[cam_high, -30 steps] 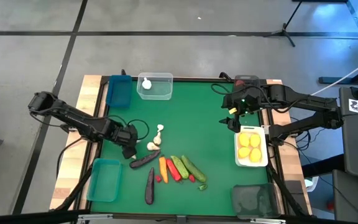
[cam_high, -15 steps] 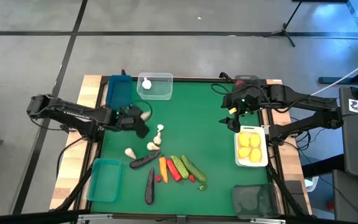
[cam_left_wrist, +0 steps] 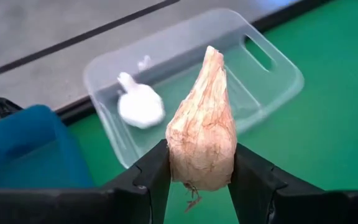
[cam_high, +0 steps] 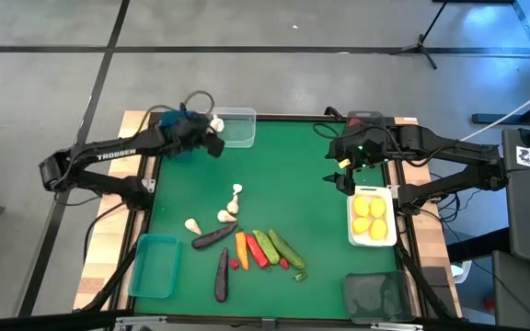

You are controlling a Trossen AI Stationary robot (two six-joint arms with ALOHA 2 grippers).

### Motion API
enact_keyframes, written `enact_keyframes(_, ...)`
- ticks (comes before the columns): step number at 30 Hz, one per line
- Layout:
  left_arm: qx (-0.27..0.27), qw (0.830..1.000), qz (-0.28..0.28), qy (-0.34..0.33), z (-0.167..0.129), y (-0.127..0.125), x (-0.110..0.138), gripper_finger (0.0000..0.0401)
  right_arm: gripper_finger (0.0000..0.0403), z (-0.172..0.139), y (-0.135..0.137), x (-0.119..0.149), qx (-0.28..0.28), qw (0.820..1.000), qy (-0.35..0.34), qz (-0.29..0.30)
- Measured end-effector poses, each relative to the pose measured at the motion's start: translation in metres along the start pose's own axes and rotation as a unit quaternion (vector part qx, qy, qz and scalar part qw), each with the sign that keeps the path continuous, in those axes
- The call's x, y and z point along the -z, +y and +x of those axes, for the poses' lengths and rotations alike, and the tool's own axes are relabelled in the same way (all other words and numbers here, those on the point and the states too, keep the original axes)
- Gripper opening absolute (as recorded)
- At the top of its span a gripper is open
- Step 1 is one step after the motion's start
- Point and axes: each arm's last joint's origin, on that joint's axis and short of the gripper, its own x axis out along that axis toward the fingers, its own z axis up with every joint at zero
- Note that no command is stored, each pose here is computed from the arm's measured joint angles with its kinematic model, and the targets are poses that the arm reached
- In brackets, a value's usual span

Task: Sort produce into baskets
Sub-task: Put the white garlic into the transparent bin

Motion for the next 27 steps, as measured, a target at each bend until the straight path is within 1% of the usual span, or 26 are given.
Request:
enact_keyframes(2,-0.001,1.0,-0.013,0.0,0.005,0.011,-0.005,0.0133,0.0335,0.0,0.0,0.0,0.0,1.0,-0.002,0.0)
enact_keyframes(4,0.011,1.0,-0.026,0.005,0.008,0.019,-0.008,0.0133,0.0335,0.0,0.0,-0.001,0.0,1.0,-0.004,0.0)
enact_keyframes(7,0.029,0.999,-0.036,0.01,0.012,0.024,-0.011,0.0133,0.0335,0.0,0.0,-0.001,-0.001,1.0,-0.008,-0.002)
enact_keyframes(10,0.03,0.999,-0.03,0.015,0.02,0.023,-0.011,0.0133,0.0335,0.0,0.0,-0.002,-0.001,1.0,-0.01,-0.011)
enact_keyframes(13,0.042,0.998,-0.024,0.039,0.031,0.018,-0.011,0.0133,0.0335,0.0,0.0,-0.002,-0.001,1.0,-0.013,-0.012)
enact_keyframes(15,0.039,0.997,-0.019,0.058,0.039,0.015,-0.011,0.0133,0.0335,0.0,0.0,-0.002,-0.001,1.0,-0.013,-0.012)
enact_keyframes(18,0.036,0.997,-0.017,0.069,0.048,0.011,-0.014,0.0133,0.0335,0.0,0.0,-0.002,-0.001,1.0,-0.013,-0.008)
enact_keyframes(22,0.032,0.996,-0.008,0.079,0.052,0.009,-0.018,0.0133,0.0335,0.0,0.0,-0.002,-0.001,1.0,-0.01,0.0)
enact_keyframes(27,0.007,0.996,0.012,0.084,0.053,0.01,-0.017,0.0134,0.0335,0.0,0.0,-0.002,-0.001,1.0,-0.008,0.0)
